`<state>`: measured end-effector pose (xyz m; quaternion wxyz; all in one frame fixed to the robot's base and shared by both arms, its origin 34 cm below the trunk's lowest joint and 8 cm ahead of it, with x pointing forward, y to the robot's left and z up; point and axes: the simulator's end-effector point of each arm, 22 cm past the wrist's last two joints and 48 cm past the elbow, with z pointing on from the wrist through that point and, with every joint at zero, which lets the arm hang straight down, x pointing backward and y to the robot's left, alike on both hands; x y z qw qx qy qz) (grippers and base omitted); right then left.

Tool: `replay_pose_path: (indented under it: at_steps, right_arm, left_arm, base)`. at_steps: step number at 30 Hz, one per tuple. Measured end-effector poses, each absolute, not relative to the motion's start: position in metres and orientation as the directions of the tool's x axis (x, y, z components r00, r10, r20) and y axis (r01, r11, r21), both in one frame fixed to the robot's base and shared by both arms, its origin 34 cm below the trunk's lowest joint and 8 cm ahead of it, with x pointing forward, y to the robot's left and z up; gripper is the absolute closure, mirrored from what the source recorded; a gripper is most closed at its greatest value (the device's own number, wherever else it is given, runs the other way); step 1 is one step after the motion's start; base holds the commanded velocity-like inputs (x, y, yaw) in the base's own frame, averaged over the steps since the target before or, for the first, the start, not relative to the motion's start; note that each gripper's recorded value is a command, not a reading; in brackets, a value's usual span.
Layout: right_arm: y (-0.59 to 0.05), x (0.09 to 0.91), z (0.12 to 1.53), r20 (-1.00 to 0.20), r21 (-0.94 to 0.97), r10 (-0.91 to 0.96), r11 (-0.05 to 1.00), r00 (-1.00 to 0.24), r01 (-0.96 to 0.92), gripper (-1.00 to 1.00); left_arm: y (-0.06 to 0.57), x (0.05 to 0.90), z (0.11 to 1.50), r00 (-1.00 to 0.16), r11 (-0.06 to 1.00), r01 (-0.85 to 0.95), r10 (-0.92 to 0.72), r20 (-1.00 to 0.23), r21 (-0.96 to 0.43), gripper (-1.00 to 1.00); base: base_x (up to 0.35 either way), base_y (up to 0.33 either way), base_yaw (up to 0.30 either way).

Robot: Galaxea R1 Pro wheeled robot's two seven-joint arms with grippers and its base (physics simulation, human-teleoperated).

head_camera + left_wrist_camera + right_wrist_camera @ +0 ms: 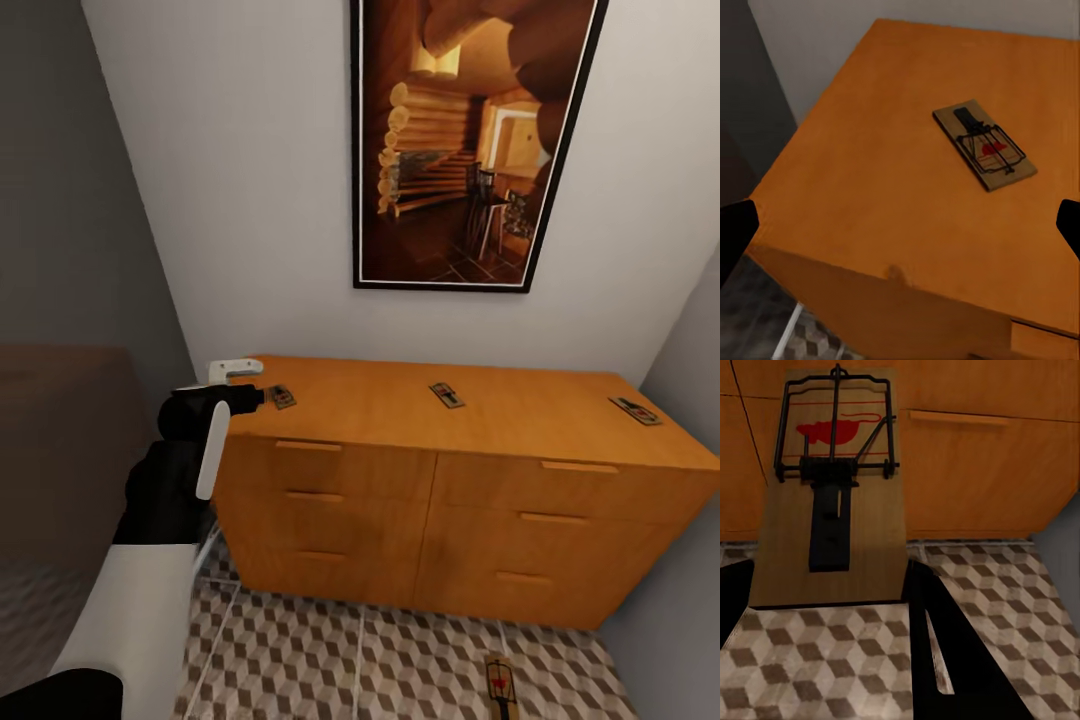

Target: Take the four mousetraps from the cabinet in the bathroom and place them on the bathroom floor. Make sure all four end up on the same floor surface, and ensure that at least two of them are either under or directly next to the same bathroom sink.

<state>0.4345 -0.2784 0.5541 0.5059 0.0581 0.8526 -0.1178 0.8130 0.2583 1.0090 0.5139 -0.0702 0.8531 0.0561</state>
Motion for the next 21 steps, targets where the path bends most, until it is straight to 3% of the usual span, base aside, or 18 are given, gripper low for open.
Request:
replay_pose_path:
  at_steps: [8,21]
  right_arm:
    - [-0.278,0.435,0.554,-0.877,-0.142,-0.02,0.965,-0.481,0.219,1.0]
    - [-0.278,0.435,0.554,-0.877,-0.142,-0.02,0.965,-0.481,0.218,1.0]
  left_arm:
    - [0.258,0.813,1.005,-0.47,0.984,-0.176,-0.061,-0.881,0.026,-1.0]
    - [0.257,0.814,0.996,-0.49,0.984,-0.175,-0.058,-0.87,0.033,-1.0]
  base:
    - [0.0,-0.047,0.236]
    - [0.0,-0.211,0.029]
